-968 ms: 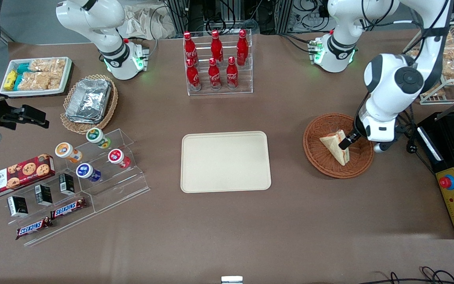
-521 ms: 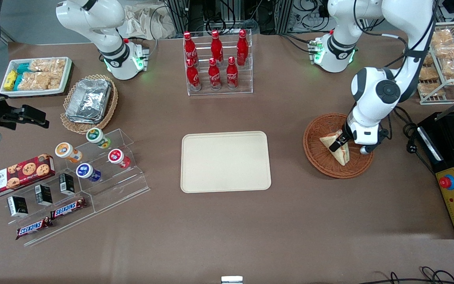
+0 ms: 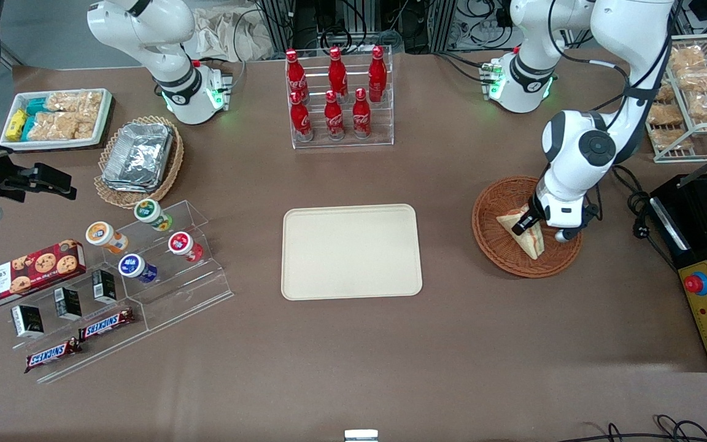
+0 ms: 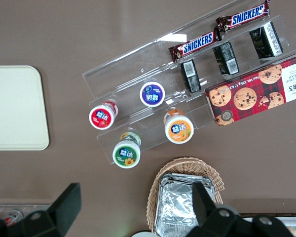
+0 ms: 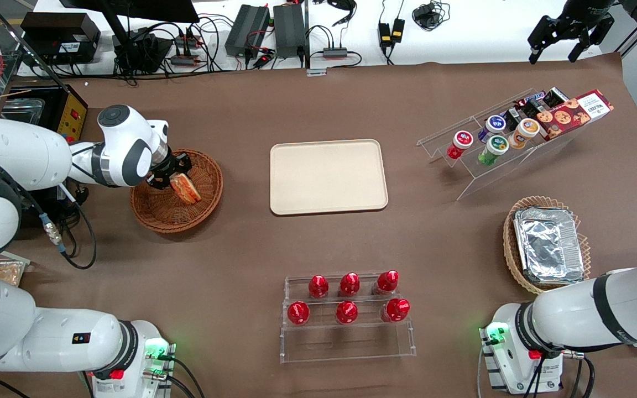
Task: Place sandwich from basket to tray
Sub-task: 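Close the left gripper on the sandwich and lift it, then carry the sandwich with the left gripper over to the cream tray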
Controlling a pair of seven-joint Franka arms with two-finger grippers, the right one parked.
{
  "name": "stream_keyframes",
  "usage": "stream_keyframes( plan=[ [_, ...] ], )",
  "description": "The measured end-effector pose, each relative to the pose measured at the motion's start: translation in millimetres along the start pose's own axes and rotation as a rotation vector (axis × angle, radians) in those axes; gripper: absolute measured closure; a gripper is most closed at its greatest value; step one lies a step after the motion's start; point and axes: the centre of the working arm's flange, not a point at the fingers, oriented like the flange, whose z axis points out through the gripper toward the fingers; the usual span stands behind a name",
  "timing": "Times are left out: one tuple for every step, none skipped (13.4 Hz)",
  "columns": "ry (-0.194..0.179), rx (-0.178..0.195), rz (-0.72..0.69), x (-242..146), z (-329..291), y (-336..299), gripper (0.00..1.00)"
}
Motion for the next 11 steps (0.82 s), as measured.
stream_keyframes(
  plan=[
    [0.006,-0.001,0.022,-2.0,-7.7,4.4,0.59],
    [0.008,0.012,0.051,-3.7,-17.7,8.4,0.61],
    [0.007,0.032,0.078,-3.2,-31.6,12.8,0.62],
    [0.005,0.051,0.103,-0.1,-50.7,18.1,0.64],
    [0.004,0.066,0.131,4.6,-72.9,24.3,0.71],
    [0.0,0.08,0.165,9.5,-97.2,31.7,0.75],
    [-0.011,0.097,0.207,13.2,-123.6,41.6,0.75],
    [-0.027,0.118,0.249,14.8,-152.5,55.0,0.75],
    [-0.043,0.135,0.279,14.6,-182.8,70.9,0.75],
    [-0.051,0.144,0.306,12.5,-216.9,89.4,0.75],
    [-0.055,0.145,0.335,7.5,-249.2,108.7,0.75]
  ],
)
